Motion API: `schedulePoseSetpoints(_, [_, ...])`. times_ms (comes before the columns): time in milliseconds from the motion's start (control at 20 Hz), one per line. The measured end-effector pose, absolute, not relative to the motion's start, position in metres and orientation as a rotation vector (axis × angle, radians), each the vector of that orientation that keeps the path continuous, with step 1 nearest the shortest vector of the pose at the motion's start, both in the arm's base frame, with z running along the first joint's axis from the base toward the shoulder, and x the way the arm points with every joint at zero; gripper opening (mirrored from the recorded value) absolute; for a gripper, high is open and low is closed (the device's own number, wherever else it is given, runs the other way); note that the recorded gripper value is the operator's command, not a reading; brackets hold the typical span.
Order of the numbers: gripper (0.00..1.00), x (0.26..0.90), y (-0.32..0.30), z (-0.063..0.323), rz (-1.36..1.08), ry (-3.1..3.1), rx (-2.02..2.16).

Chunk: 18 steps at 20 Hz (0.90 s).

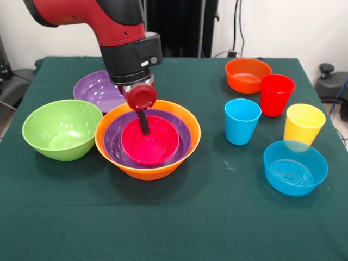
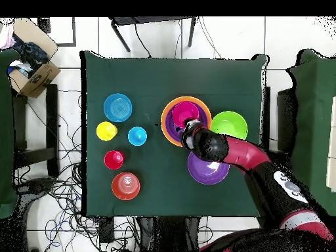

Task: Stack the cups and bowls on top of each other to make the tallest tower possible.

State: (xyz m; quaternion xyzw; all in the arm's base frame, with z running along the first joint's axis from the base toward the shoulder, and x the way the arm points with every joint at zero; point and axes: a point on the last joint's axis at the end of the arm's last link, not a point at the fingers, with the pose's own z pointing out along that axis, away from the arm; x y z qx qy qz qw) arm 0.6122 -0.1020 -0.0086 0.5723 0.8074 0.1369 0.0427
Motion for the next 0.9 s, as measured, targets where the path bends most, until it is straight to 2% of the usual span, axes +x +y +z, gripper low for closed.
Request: schedulePoseSetpoints(900, [1.0,0.62,-0.094,0.004,0.401,2.476,1.702])
